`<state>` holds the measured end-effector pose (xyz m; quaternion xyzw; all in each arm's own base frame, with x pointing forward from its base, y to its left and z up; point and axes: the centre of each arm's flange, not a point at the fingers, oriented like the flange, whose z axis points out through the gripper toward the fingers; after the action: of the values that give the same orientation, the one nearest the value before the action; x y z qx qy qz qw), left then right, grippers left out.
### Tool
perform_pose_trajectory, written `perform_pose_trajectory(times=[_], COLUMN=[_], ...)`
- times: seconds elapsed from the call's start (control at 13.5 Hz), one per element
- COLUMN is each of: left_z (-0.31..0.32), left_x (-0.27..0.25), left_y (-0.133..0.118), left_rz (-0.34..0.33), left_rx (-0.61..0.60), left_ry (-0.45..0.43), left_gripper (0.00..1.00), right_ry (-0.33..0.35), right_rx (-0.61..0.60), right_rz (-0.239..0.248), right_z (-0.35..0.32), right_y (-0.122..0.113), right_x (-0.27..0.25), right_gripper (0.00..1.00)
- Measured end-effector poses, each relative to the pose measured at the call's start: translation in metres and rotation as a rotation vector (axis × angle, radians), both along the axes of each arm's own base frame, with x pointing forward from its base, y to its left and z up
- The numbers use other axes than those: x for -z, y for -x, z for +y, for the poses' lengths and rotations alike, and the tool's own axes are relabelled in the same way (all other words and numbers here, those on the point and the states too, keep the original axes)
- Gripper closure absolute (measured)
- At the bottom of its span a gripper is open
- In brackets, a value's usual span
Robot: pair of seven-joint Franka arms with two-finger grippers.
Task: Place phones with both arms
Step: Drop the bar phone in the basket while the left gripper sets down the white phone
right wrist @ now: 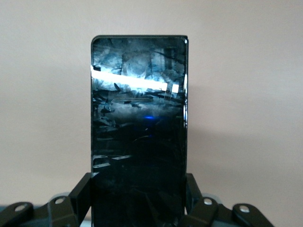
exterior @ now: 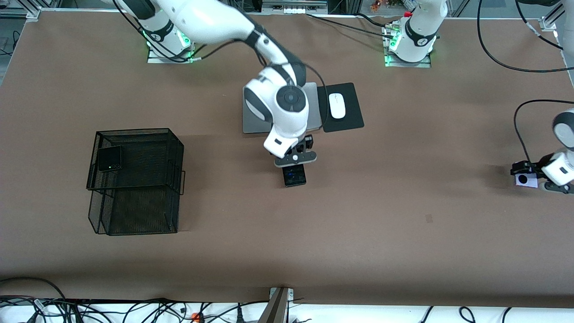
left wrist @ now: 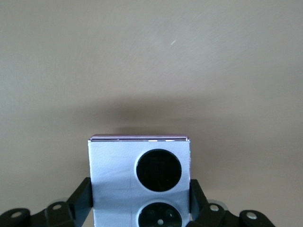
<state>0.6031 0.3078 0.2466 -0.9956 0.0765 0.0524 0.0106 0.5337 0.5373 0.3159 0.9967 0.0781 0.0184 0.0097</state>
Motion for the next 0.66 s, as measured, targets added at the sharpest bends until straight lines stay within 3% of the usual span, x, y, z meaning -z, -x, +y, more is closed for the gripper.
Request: perform_pose_trajectory(times=[0.3,0.52,0.66], left_z=[-0.057,-0.129,-0.192], left_x=[-0.057,-0.070,-0.074], left_y=[-0.042,-0.068,-0.083], left_rz=[0.076,0.084,0.075], left_rx=[0.033,0.039,0.051], left_ry=[0.015,0.000,-0.011], left_gripper=[0.16,0.16,0.16], right_ry=[0.049,0.115,0.119], right_rx=[0.082,0.102,0.110], right_rz=[0.004,0.008,0.023], right_z=[-0.066,-0.168,-0.242], right_y=[-0.029,-0.058,-0.065], right_x=[-0.085,-0.094,-0.094], right_gripper=[0.20,0.20,0.20])
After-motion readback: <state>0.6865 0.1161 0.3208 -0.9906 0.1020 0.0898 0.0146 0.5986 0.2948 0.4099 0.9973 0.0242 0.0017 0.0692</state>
